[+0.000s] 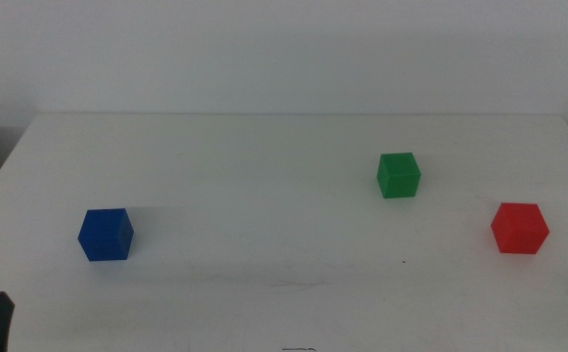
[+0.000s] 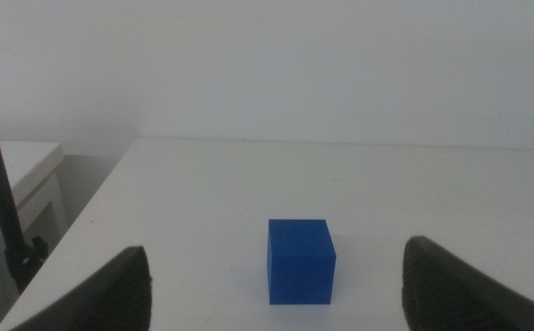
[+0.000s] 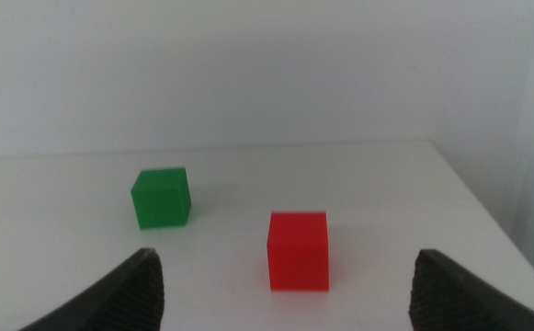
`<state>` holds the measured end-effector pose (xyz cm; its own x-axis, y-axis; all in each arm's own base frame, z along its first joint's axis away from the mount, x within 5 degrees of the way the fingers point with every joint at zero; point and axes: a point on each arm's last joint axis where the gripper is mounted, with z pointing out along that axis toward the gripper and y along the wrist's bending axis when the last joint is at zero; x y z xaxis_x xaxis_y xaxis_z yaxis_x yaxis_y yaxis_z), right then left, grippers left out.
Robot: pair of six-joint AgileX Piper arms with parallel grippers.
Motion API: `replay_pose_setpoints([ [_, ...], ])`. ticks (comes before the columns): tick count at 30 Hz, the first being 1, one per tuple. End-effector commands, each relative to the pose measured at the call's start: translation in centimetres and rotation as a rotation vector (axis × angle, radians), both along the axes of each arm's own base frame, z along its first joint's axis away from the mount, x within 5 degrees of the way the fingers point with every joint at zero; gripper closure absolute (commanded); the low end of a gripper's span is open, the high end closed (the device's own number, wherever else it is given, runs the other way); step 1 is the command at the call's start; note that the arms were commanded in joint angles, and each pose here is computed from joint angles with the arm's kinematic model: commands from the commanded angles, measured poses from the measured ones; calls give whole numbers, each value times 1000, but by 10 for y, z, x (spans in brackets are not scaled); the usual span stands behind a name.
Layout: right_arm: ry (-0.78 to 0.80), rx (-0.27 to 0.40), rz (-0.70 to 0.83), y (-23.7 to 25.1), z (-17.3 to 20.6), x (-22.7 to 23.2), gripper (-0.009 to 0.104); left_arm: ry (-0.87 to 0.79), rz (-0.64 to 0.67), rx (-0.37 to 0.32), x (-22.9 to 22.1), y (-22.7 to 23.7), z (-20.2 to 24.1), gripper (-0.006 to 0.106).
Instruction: Stack red cubes first, then green, then blue cubes in a specific spot.
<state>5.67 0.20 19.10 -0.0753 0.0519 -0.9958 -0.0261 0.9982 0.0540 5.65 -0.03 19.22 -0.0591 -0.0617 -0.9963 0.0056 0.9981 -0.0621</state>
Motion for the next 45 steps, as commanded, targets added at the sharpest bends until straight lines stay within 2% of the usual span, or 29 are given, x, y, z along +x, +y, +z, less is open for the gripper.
replay_pose_setpoints([
  [1,-106,-18,-10,-1,20,-3,22,-108,-10,-18,-2,-1,10,7],
  [13,82,-24,5,1,109,7,22,-108,-10,-18,-2,-1,10,7],
  [22,422,-27,21,2,154,50,22,-108,-10,-18,-2,-1,10,7],
  [28,601,-13,26,4,164,96,22,-108,-10,-18,-2,-1,10,7],
  [33,814,-18,34,5,167,137,22,-108,-10,-18,-2,-1,10,7],
  [45,1115,-31,37,6,141,242,22,-108,-10,-18,-2,-1,10,7],
])
